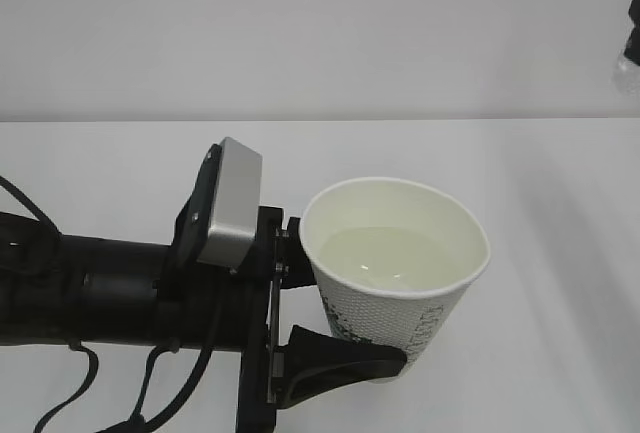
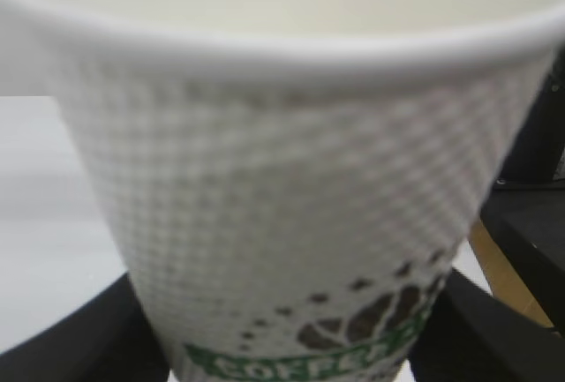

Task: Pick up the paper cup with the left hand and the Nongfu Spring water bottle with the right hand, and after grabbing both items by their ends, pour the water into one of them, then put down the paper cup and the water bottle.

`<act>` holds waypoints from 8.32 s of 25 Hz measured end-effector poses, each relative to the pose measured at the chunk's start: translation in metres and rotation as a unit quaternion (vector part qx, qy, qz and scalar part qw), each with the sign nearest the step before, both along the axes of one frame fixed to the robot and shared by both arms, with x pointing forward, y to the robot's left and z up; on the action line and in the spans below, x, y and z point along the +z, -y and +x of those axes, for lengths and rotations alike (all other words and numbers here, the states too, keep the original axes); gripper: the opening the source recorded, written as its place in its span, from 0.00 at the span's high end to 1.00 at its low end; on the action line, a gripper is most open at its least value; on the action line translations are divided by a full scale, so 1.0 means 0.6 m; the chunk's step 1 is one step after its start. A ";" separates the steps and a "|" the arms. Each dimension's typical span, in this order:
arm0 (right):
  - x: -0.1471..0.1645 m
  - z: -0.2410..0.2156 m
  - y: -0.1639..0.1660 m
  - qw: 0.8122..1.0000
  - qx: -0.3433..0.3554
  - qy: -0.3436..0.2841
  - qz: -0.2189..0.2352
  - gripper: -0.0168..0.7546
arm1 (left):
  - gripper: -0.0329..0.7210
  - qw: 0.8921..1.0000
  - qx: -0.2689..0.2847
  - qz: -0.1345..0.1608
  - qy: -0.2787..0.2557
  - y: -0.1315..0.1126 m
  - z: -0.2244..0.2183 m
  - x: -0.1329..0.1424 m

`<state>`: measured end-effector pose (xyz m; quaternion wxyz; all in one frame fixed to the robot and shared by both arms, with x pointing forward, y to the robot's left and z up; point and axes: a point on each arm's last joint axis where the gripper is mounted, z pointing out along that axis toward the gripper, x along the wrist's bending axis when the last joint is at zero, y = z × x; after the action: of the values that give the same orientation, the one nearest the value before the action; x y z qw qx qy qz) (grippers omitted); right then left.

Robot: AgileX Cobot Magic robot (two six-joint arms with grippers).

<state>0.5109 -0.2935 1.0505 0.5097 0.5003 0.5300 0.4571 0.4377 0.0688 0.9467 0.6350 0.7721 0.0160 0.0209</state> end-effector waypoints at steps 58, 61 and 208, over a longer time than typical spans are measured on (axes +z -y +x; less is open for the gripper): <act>-0.231 0.135 -0.014 0.997 0.029 -0.072 -0.002 0.35 | 0.27 1.000 0.017 -0.001 -0.005 0.000 0.005 0.000; -0.231 0.135 -0.014 0.997 0.029 -0.072 -0.002 0.35 | 0.27 1.000 0.021 -0.002 -0.007 0.000 0.006 0.000; -0.230 0.136 -0.015 0.997 0.029 -0.072 -0.002 0.35 | 0.09 0.720 0.691 -0.055 -0.020 -0.422 0.338 -0.193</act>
<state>0.5922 -0.2848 0.9124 0.4576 0.5151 0.5803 0.4342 0.6404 0.3218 0.8310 0.4854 0.5101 0.5589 0.4380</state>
